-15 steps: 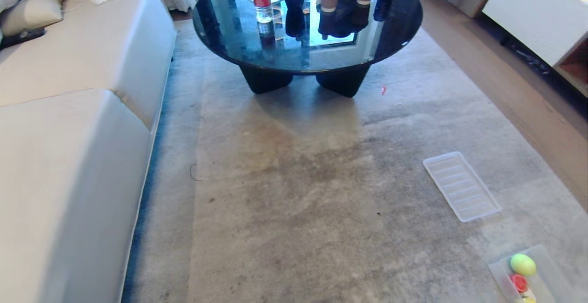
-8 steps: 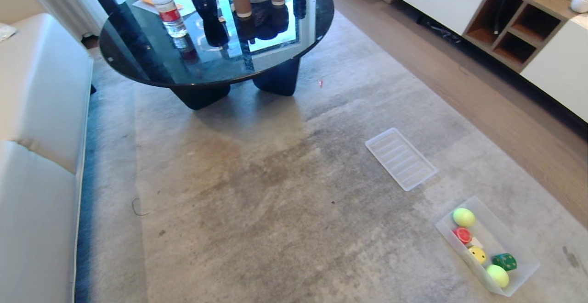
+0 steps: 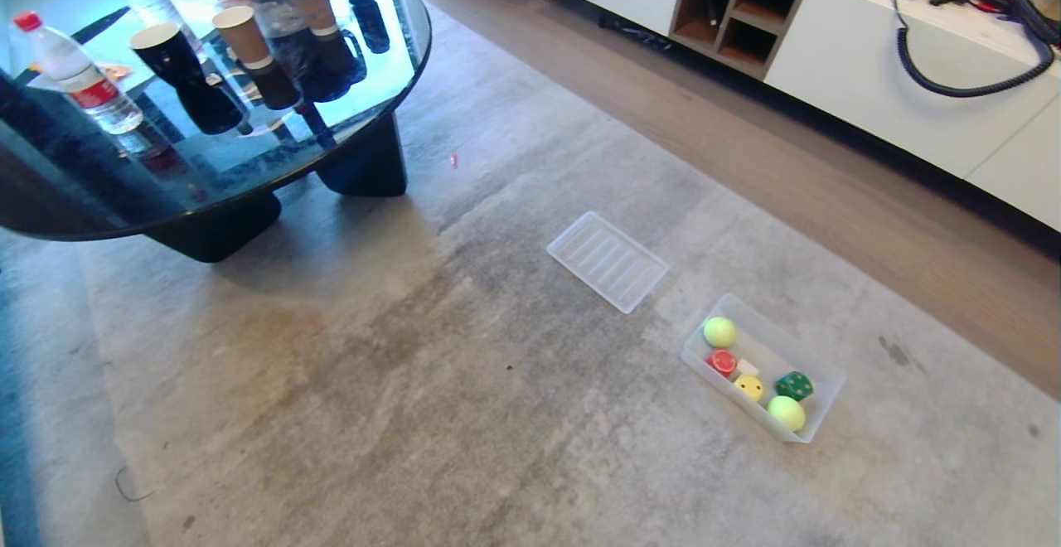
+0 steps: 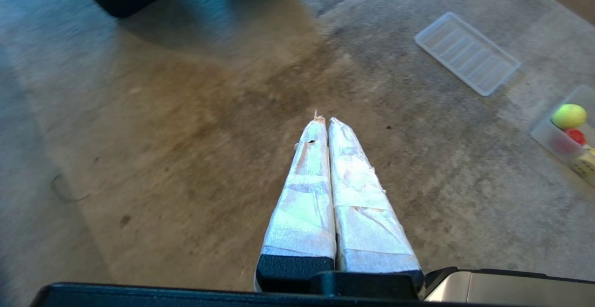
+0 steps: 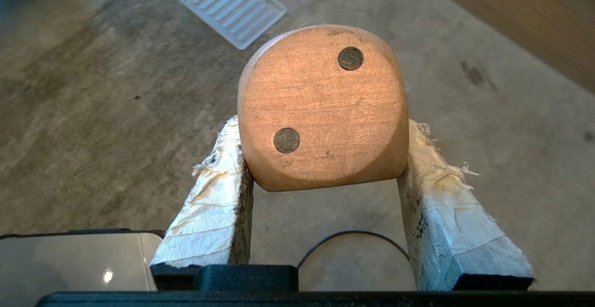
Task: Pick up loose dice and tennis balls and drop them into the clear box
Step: Put the toys in the box
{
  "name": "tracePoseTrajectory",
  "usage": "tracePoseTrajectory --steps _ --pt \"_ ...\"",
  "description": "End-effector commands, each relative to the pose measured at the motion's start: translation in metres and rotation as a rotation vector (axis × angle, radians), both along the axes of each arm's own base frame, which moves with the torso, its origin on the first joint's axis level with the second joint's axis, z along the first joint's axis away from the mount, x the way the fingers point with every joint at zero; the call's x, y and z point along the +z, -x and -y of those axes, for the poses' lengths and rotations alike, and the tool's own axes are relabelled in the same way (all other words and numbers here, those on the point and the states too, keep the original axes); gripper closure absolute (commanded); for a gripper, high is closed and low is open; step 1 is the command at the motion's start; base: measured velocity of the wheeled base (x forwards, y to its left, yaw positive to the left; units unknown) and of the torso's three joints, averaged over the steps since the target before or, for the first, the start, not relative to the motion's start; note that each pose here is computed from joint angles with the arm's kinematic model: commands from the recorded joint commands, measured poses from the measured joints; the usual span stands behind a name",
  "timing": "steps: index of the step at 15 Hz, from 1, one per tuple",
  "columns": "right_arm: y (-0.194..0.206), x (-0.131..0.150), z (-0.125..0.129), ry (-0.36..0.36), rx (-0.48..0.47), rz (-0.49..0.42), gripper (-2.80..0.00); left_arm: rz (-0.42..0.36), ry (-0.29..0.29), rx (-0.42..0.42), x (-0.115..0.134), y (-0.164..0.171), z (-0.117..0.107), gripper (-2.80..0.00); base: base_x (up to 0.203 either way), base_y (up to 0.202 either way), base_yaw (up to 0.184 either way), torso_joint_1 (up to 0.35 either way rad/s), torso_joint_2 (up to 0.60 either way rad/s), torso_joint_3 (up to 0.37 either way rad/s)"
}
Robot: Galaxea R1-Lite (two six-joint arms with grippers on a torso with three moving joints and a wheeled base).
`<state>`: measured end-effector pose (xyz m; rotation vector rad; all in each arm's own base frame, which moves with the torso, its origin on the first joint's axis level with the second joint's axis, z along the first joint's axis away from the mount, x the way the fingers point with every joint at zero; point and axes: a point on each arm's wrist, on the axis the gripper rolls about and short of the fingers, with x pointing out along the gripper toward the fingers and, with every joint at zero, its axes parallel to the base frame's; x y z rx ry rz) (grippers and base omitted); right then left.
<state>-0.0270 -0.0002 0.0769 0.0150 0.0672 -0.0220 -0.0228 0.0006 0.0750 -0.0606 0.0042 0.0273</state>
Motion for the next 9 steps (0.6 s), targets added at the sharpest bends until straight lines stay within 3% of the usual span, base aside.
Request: tracePoseTrajectory --steps 1,6,9 --pt "0.0 0.0 0.0 0.0 0.0 0.0 0.0 0.0 0.001 0.0 0.0 0.0 0.0 0.0 0.001 0.009 -0.162 -0.002 0.0 0.002" --pt "0.0 0.0 0.0 0.0 0.0 0.0 0.0 -0.001 0.001 0.0 -0.0001 0.0 0.0 0.0 0.003 0.01 -0.143 0.003 0.0 0.002" --pt "0.0 0.0 0.0 0.0 0.0 0.0 0.0 0.0 -0.007 -0.004 0.0 0.0 0.0001 0.0 0.0 0.002 -0.017 0.002 0.0 0.0"
